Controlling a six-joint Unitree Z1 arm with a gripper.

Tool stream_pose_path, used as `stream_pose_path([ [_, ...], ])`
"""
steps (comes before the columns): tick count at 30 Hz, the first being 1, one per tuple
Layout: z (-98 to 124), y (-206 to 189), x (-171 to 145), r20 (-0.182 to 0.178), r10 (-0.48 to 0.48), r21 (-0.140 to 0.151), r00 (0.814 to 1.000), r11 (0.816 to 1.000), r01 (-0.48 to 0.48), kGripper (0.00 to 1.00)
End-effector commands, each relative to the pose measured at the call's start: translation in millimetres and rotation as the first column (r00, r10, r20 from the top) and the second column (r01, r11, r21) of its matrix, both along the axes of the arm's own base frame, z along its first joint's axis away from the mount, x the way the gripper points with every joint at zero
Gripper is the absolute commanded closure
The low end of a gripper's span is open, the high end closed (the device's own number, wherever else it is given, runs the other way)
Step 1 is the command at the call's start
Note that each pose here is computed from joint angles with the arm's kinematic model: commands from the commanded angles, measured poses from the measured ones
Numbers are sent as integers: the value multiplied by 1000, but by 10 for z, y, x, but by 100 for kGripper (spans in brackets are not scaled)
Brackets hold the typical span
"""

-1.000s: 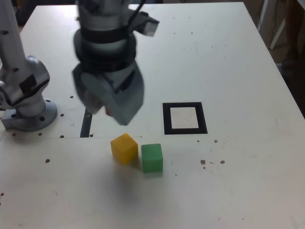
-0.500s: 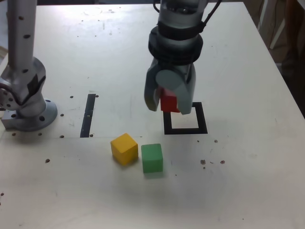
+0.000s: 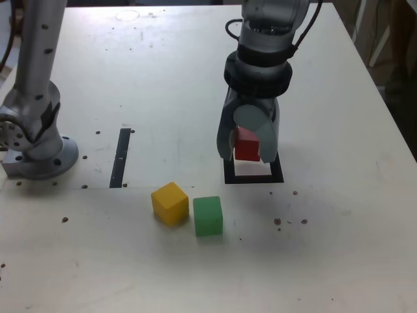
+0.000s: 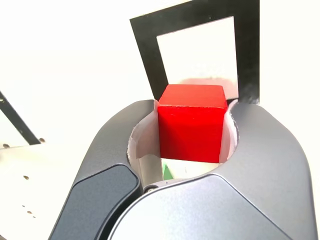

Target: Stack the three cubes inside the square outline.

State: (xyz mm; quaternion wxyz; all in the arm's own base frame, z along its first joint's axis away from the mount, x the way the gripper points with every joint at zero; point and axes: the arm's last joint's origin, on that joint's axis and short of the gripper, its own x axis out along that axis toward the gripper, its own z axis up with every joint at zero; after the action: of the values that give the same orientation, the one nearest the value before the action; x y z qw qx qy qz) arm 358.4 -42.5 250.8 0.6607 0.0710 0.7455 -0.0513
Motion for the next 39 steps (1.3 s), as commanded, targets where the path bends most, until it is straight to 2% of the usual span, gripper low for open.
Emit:
stream_pose_path([
  [1,-43,20,11,-4,3,-1,1000,1000,-3,63],
  [15,-263,88,69,-34,17,-5,999,1000,-17,63],
  [20,-304,93,102,-32,18,-6,999,1000,-18,63],
  [22,-317,96,108,-32,17,-4,999,1000,-18,56],
  [27,-331,103,93,-38,14,2,999,1000,-14,11],
  [28,-330,104,88,-39,14,2,999,1000,-13,4],
  [30,-325,106,74,-39,14,4,999,1000,-13,0],
  [36,-236,115,14,-23,13,10,1000,1000,-13,0],
  [39,-130,126,-39,-7,9,23,1000,1000,-9,0],
])
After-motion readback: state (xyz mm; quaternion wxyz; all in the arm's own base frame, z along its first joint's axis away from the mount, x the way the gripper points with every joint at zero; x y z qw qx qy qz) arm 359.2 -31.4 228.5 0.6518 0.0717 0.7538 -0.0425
